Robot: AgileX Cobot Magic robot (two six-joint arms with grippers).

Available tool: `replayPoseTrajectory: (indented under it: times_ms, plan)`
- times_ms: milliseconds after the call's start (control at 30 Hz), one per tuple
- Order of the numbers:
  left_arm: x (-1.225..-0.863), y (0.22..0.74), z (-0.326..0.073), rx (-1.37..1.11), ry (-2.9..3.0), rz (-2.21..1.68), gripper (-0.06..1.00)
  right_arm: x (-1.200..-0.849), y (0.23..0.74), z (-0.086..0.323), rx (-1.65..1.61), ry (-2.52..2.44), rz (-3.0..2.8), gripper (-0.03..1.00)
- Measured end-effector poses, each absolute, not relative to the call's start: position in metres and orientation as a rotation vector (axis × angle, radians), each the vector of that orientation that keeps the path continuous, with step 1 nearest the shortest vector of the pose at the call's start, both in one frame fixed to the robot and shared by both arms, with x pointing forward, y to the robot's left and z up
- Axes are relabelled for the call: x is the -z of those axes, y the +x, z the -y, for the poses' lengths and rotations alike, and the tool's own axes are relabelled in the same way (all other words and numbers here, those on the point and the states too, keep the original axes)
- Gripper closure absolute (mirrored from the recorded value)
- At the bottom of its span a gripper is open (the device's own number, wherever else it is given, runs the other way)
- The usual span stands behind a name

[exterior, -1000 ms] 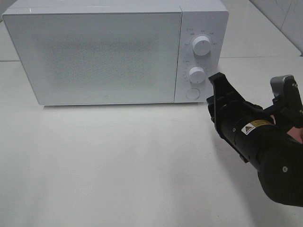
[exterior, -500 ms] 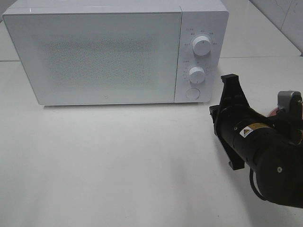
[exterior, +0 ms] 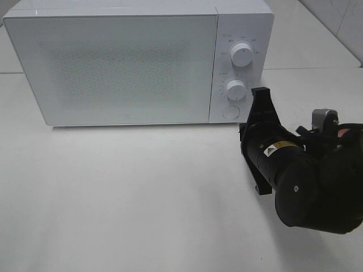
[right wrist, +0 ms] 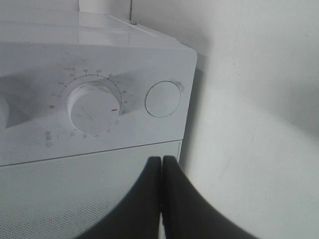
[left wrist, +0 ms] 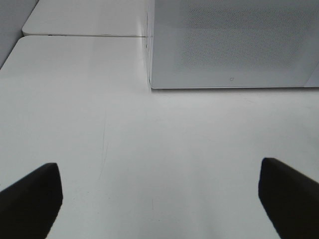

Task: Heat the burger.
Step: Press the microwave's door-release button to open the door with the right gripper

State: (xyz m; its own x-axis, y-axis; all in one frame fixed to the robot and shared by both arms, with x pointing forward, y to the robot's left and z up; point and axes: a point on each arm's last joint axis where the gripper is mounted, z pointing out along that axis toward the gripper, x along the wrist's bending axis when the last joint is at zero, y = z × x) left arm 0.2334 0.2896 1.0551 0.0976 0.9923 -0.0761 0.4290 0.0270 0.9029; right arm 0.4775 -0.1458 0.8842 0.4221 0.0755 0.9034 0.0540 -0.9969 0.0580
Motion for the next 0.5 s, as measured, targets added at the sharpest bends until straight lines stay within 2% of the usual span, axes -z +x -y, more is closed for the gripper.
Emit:
replayPoseTrajectory:
  times_ms: [500]
  plan:
    - [-1.055, 0.233, -0.29, -0.843, 1.533, -1.458, -0.05, -0.873, 0.522, 0.143, -1.694, 2.636, -0.037, 0.97]
